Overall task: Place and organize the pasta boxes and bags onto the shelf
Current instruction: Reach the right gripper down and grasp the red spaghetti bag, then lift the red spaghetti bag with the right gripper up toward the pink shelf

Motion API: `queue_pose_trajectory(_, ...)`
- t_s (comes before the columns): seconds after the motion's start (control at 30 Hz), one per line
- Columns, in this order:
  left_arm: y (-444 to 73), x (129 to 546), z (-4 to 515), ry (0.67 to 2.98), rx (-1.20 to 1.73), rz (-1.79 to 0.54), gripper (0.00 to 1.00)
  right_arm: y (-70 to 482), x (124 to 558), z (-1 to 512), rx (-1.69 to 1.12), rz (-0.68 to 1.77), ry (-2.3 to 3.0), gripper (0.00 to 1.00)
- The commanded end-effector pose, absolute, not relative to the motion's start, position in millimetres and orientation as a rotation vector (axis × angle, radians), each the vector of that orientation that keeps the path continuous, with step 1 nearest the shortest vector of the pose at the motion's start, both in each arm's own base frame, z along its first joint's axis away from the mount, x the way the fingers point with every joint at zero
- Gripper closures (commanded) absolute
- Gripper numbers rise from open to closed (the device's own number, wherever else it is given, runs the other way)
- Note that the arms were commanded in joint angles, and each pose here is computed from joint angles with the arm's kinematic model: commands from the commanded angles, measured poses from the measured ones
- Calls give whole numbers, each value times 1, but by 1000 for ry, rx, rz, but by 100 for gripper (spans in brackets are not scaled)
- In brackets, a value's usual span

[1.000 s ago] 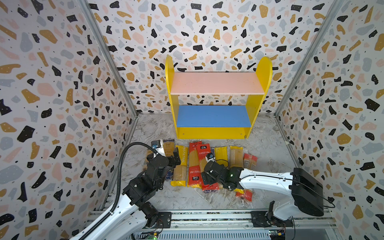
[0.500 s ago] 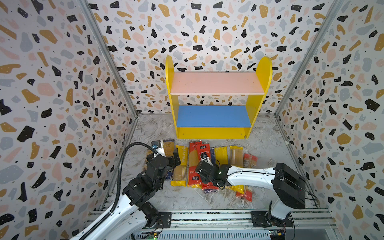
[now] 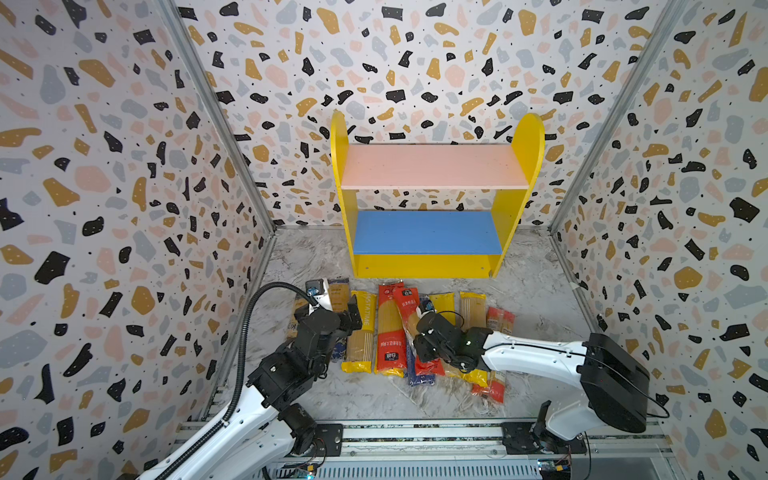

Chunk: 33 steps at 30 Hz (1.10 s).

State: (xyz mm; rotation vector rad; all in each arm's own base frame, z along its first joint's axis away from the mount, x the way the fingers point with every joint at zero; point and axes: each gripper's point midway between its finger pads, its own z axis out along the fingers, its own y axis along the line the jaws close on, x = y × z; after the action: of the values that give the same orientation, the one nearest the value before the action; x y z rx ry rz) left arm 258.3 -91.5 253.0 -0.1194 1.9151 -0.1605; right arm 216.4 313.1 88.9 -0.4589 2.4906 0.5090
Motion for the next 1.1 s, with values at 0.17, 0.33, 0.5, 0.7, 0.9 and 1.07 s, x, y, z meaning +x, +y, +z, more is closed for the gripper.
queue_pose_trajectory(0.17,-95,268,271,1888,-142,-146,1,310,221,155,-518,558,2366,79)
queue_pose_trajectory(0.33,-102,275,275,1897,-121,-136,0,298,229,199,-507,554,2291,79)
queue_pose_trajectory(0.5,-112,283,284,1887,-101,-145,1,284,236,251,-497,545,2196,79)
queue_pose_trajectory(0.7,-121,292,288,1890,-73,-135,1,265,250,308,-451,525,2088,79)
queue_pose_trajectory(0.9,-127,298,292,1889,-42,-123,1,252,264,370,-405,534,1958,80)
queue_pose_trajectory(1.07,-128,300,297,1881,-33,-119,1,242,273,415,-383,539,1858,80)
